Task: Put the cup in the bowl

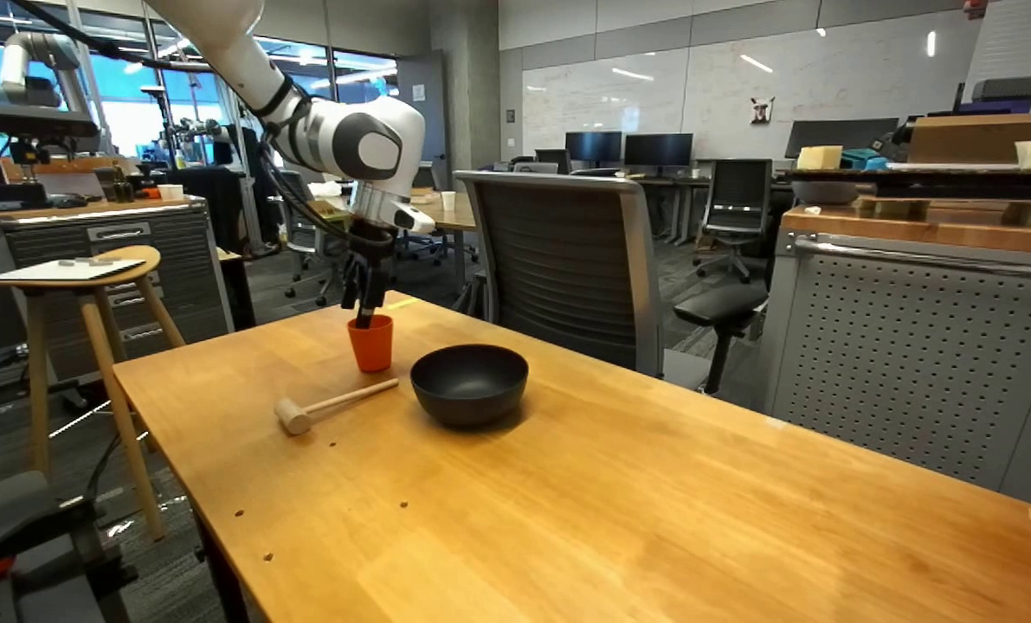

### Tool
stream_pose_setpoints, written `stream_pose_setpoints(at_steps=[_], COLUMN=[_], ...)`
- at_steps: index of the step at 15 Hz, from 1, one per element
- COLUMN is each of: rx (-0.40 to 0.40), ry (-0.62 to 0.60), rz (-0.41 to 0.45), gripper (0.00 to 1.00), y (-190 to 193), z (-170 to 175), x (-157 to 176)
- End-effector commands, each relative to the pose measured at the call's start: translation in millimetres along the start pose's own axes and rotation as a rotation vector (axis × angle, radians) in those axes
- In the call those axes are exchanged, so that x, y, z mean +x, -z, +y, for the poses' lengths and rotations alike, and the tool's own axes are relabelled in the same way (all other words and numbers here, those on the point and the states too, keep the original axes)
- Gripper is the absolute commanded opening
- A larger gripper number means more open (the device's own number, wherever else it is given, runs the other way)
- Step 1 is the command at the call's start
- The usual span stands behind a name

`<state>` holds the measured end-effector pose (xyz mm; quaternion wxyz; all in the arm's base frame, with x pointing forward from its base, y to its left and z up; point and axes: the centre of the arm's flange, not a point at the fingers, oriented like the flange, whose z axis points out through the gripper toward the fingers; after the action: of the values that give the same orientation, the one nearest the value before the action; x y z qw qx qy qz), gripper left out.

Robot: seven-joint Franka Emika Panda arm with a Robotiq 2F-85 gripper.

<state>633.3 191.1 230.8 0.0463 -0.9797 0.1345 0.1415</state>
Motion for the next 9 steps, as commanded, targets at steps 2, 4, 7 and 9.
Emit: stream_pose_setpoints(at_steps=[2,4,7,9], rx=[-0.072,-0.079,-0.079,-0.081], ry=[-0.043,-0.064,-0.093,-0.100], rz=[0.031,0.038,0.035,0.030], gripper=[1.00,1.00,0.99,0.74], y=[-4.9,-3.9,-5.4,-8.8], z=[-15.7,-9.4,0.6,2.3], x=[39.0,43.1,47.2,47.6])
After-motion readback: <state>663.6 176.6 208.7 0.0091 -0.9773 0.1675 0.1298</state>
